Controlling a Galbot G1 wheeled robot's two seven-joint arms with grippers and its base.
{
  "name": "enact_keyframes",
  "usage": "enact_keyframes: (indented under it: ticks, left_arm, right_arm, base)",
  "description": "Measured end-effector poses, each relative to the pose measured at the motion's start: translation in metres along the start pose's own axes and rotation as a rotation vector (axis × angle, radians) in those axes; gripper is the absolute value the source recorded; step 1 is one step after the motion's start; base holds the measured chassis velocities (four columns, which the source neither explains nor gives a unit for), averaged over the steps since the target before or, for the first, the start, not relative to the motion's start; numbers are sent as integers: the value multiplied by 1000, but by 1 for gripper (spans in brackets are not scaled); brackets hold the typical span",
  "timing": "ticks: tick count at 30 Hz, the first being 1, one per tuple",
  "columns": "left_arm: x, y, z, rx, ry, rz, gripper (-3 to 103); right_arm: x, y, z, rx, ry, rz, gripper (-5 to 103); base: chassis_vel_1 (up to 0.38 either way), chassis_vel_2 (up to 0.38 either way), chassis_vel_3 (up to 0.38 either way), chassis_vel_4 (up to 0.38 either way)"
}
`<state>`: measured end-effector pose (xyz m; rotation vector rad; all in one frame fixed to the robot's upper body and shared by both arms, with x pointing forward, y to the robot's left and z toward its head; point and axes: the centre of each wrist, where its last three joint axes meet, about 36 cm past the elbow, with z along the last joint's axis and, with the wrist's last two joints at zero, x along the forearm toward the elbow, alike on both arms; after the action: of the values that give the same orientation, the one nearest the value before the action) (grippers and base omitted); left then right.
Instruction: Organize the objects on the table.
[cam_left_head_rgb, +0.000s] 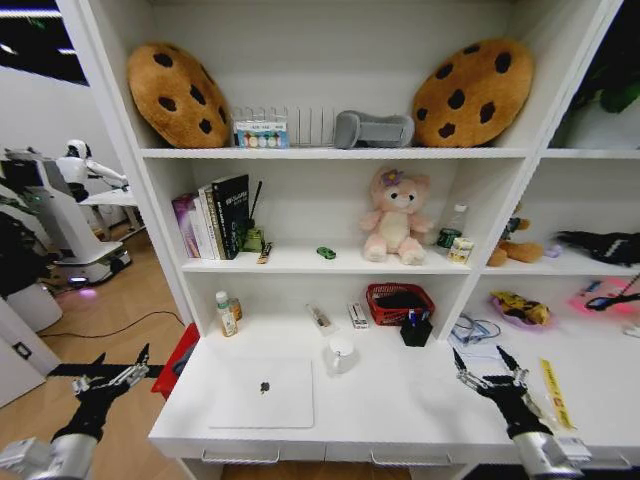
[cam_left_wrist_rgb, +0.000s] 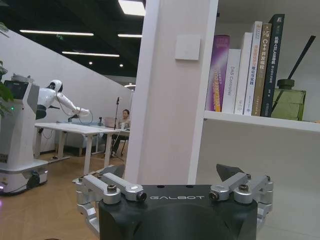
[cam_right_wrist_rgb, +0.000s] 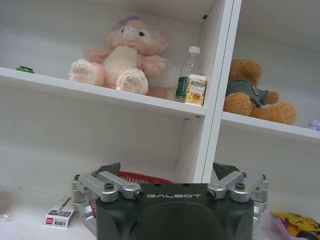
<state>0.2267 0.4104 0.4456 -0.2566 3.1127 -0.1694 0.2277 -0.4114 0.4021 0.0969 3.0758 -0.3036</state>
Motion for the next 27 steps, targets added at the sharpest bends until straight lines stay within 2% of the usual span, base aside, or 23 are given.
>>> enact_keyframes:
  ticks: [10,18,27]
  left_arm:
    - [0,0,0,0,0,0,100]
    - [0,0,0,0,0,0,100]
    - [0,0,0,0,0,0,100]
  right_arm:
    - [0,0,0,0,0,0,100]
    - [0,0,0,0,0,0,100]
    - [0,0,0,0,0,0,100]
  base:
    - [113,-120,-121,103]
    - [234,-248,-235,253]
    - [332,-317,-322,324]
